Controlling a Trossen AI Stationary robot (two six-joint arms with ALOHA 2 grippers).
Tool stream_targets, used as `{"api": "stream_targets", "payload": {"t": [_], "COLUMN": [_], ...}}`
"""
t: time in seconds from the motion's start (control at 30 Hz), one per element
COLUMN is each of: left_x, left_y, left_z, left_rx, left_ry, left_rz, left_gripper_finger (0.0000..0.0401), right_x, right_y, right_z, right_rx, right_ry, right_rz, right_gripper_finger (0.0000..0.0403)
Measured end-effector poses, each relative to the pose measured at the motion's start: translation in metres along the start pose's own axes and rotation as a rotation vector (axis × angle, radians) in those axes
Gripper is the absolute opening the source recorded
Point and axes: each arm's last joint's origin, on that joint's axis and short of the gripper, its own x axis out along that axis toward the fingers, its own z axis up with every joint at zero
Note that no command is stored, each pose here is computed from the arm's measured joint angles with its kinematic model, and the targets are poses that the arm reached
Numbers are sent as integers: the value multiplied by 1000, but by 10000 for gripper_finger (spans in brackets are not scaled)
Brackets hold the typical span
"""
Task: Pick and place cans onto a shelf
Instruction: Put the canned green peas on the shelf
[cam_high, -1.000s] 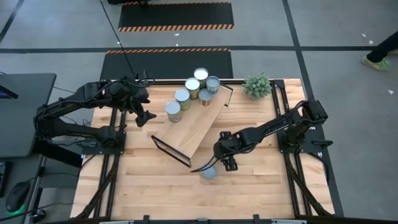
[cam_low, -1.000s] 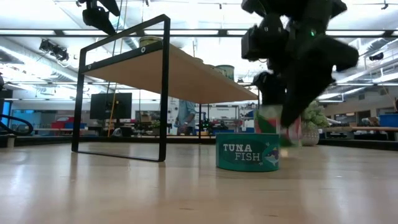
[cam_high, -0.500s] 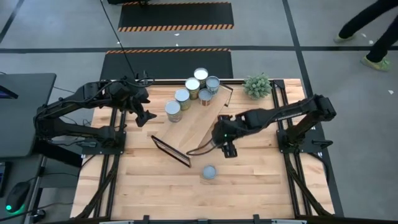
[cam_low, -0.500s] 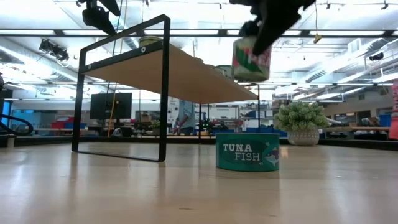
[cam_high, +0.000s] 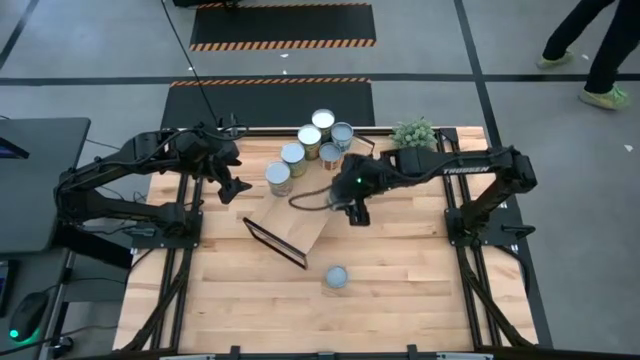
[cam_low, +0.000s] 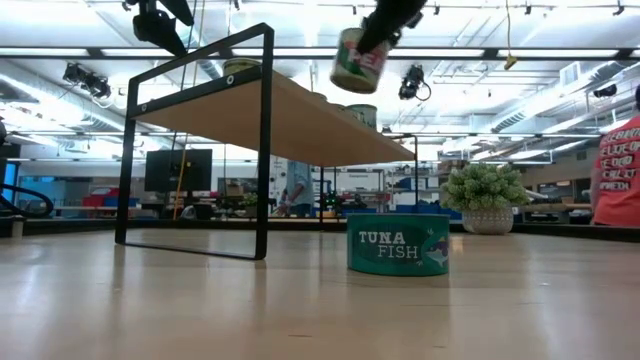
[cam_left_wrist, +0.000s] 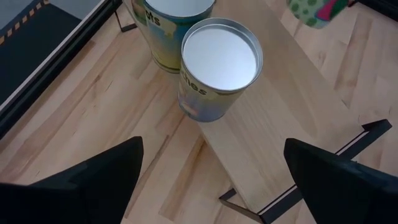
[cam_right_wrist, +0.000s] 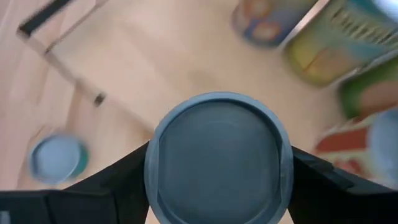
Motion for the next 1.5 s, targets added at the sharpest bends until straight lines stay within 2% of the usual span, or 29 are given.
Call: {"api": "stream_targets", "payload": {"t": [0.17, 0.37, 0.47, 0.8, 1.13, 1.5], "left_x": [0, 0, 0, 0, 0, 0], "left_y": [0, 0, 0, 0, 0, 0], "left_z": [0, 0, 0, 0, 0, 0], "left_rx": [23, 27, 27, 27, 47, 21], "left_ry": [-1, -4, -1, -1, -2, -2], "left_rz": [1, 7, 8, 8, 8, 7], "left_gripper_finger": [396, 396, 396, 396, 396, 396], "right_x": [1, 20, 30, 55, 56, 56], "right_y": [-18, -30, -29, -31, -41, -41], "right_z": [11, 17, 16, 9, 3, -1], "right_rx": [14, 15, 13, 45, 147, 125], "right_ry": [-126, -186, -181, -108, -78, -34], "right_rz": [-50, -90, -115, -76, -50, -42], "right_gripper_finger": [293, 293, 293, 294, 295, 295]}}
